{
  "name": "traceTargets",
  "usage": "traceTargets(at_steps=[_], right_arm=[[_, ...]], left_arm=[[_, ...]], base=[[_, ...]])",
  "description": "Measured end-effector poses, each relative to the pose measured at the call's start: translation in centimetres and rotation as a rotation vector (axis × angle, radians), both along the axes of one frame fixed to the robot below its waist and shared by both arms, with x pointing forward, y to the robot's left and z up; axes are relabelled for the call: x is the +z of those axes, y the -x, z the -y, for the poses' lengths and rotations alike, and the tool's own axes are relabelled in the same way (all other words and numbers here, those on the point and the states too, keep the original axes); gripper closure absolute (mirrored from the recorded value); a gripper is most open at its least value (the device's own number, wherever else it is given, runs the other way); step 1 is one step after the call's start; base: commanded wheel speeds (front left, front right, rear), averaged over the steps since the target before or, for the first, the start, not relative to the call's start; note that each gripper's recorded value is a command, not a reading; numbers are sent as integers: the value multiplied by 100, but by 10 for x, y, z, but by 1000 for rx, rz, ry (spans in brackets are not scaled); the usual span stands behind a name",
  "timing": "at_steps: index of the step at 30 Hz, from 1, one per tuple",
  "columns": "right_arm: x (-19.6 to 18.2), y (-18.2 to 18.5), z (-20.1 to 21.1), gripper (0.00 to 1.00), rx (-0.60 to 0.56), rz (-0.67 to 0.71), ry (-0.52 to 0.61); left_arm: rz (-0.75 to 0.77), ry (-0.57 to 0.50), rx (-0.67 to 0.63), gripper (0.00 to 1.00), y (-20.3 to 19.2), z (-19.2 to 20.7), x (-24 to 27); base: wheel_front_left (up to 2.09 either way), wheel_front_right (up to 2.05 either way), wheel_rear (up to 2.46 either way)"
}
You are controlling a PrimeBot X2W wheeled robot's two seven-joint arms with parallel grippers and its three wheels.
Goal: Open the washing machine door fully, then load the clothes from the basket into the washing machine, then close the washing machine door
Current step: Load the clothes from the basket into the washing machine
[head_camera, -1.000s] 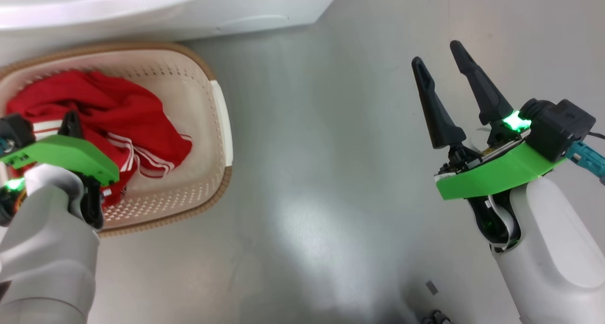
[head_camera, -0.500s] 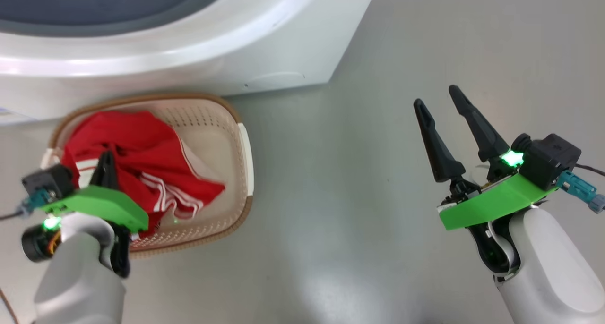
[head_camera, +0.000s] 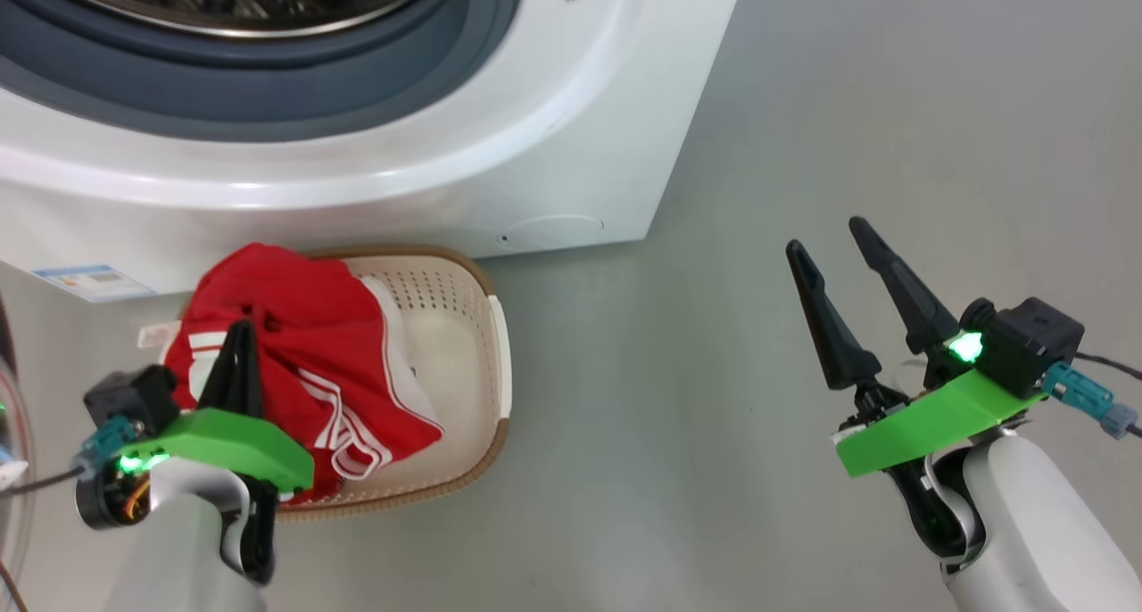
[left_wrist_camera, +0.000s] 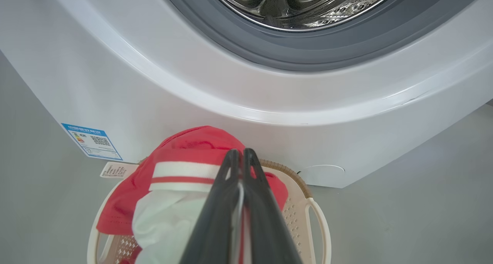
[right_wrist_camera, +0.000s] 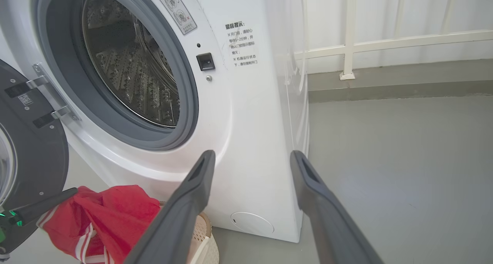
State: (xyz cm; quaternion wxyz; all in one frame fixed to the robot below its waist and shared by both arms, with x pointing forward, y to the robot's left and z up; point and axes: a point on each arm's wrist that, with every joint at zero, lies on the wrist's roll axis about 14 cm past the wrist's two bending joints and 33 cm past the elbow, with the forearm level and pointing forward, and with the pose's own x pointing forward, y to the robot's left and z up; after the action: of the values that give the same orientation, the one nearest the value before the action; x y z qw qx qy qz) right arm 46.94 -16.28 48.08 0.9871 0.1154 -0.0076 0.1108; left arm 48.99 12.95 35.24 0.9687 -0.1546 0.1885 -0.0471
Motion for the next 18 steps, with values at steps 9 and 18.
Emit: traceTargets(at_steps=[9,18], right_arm=[[18,17,-2,0,4,30,-9],[34,32,0,0,-1,63,-4]], left_arm=[[127,5,-16,100,18,2,44],[276,17,-52,100,36,11,93]], base=[[0,0,0],[0,0,0]])
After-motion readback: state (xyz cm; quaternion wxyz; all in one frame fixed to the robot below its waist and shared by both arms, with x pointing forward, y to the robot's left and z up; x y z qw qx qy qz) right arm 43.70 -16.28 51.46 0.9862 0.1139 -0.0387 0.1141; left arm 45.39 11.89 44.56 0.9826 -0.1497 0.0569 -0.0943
